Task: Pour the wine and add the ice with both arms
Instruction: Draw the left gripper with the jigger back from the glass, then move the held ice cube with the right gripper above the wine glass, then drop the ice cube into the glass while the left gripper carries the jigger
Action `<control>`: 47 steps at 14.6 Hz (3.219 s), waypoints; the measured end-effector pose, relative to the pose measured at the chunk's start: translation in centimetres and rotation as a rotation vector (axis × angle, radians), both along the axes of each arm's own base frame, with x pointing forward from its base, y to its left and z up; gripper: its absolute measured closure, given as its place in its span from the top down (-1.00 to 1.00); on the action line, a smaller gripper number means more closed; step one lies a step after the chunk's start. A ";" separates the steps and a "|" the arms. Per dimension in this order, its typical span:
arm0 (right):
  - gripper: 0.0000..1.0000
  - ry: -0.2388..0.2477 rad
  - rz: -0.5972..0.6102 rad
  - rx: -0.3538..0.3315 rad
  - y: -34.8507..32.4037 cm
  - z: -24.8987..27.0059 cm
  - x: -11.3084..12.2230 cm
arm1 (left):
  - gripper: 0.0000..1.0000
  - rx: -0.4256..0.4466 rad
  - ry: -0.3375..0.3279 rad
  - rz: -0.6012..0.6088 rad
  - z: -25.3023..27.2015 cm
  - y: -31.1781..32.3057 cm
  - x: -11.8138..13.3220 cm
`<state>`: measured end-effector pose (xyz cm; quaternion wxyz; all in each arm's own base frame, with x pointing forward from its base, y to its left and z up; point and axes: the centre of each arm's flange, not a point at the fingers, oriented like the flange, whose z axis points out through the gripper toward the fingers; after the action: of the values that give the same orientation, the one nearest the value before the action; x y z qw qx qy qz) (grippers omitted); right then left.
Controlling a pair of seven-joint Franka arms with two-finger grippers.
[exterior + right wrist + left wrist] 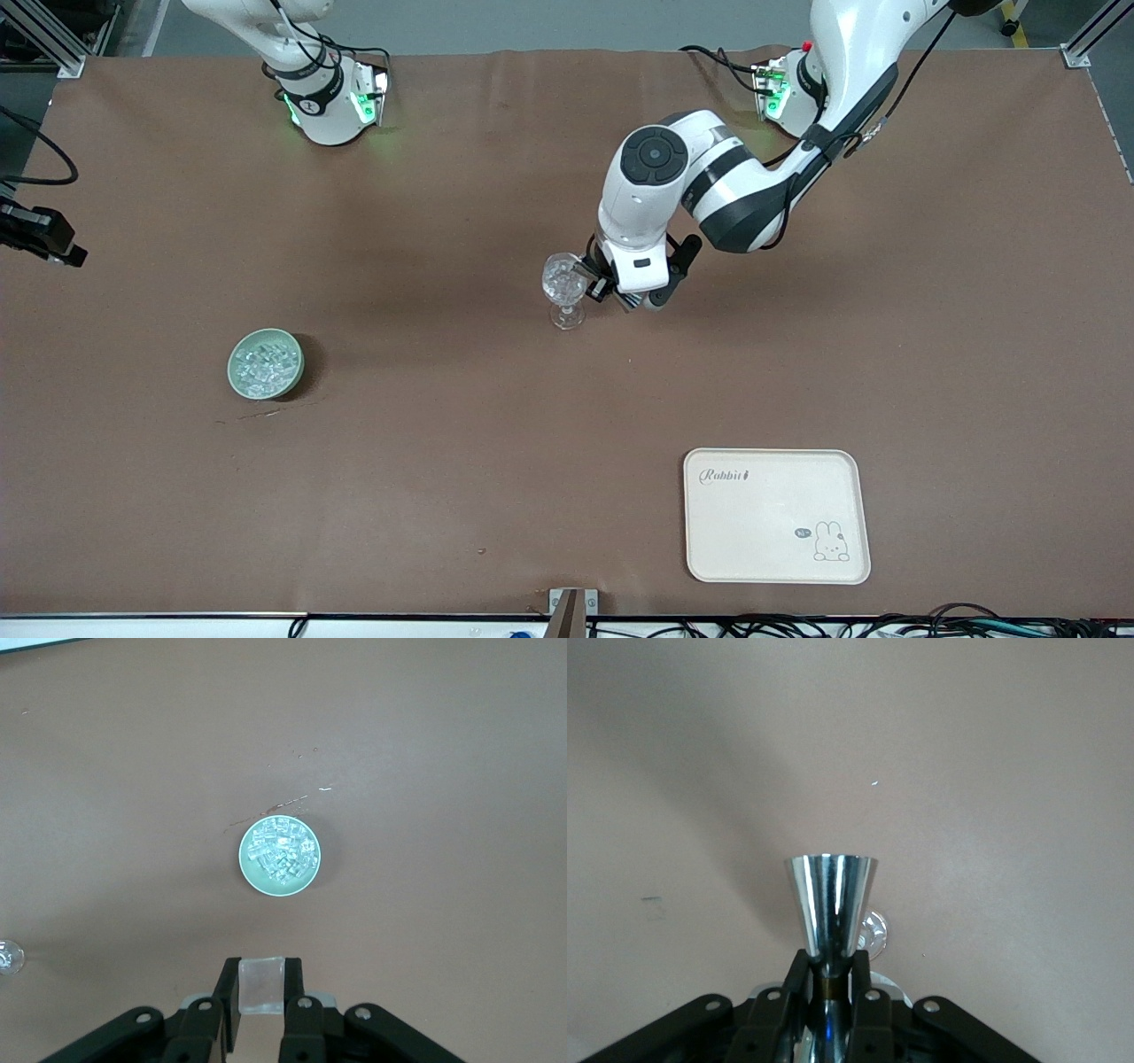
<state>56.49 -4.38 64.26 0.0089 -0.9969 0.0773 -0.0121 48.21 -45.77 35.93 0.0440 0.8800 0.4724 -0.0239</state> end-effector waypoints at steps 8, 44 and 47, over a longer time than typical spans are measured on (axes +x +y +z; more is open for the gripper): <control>-0.54 0.001 0.000 0.000 0.0 0.0 0.0 | -0.57 -0.149 0.144 0.089 2.0 0.8 1.6; -0.54 0.074 -0.424 0.043 53.0 -23.5 -7.5 | -0.57 -1.202 0.274 0.437 -17.0 64.3 9.8; -0.54 0.080 -0.420 0.035 53.2 -24.5 -7.3 | -0.57 -1.277 0.224 0.418 -16.6 57.8 14.6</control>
<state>49.16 48.84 39.74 0.0206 -0.9582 0.2840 0.0272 62.77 12.05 19.31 0.5093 0.5638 0.5276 -0.3799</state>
